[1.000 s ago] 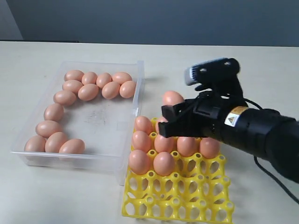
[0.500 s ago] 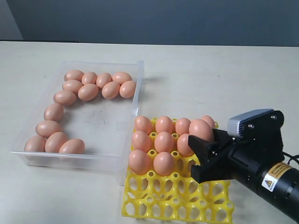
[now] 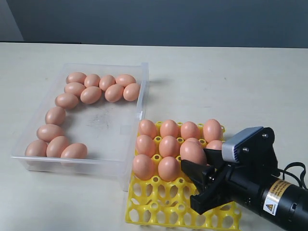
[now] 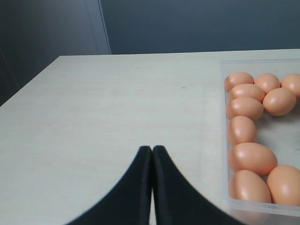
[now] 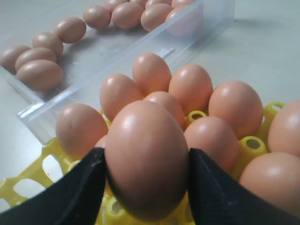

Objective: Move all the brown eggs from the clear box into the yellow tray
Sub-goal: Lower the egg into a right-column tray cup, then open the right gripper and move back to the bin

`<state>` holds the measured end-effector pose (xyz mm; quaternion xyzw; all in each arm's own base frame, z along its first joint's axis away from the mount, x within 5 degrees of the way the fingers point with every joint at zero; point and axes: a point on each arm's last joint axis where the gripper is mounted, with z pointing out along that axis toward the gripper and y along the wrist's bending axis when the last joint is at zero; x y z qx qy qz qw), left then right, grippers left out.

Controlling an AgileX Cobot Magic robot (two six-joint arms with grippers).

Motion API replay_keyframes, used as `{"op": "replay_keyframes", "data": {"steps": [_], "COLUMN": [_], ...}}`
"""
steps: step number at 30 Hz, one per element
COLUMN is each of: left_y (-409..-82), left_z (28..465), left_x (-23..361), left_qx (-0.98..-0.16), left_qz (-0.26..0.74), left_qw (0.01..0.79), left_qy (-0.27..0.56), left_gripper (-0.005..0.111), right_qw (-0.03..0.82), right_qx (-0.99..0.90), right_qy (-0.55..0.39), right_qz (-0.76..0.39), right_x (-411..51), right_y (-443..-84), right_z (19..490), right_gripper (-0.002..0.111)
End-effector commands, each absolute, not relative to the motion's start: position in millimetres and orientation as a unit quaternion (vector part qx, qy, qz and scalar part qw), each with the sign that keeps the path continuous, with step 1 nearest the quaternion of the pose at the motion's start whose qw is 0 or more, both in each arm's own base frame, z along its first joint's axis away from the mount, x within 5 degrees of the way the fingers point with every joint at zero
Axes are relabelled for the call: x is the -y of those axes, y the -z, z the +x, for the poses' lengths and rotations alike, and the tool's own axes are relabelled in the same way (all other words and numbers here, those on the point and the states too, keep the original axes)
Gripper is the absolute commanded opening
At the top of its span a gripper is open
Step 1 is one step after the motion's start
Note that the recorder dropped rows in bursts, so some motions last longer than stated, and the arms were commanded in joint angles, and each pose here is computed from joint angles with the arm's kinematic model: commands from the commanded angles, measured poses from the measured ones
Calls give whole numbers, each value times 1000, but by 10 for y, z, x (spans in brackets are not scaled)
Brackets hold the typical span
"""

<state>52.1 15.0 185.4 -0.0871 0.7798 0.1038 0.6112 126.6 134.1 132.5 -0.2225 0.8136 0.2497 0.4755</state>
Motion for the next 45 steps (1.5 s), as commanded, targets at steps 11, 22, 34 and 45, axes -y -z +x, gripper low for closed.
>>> {"op": "replay_keyframes", "data": {"steps": [11, 22, 34, 45], "left_y": [-1853, -1853, -1853, -1853], "left_z": [522, 522, 522, 522], "left_x": [-147, -147, -147, -147], "left_qx": [-776, -776, -776, -776], "left_qz": [-85, -85, -85, -85], "left_qw": [616, 616, 616, 616], "left_qy": [-103, -103, -103, -103], "left_gripper": [0, 0, 0, 0], "right_qw": [468, 463, 476, 538], "right_qx": [-816, -829, -819, -801], "right_qy": [-248, -236, -240, -241], "right_qz": [-231, -209, -211, -105], "right_x": [-1353, -1319, -1329, -1309], "right_y": [-1257, -1237, -1264, -1475], "right_z": [1258, 1276, 1285, 1461], "right_gripper": [18, 53, 69, 69]}}
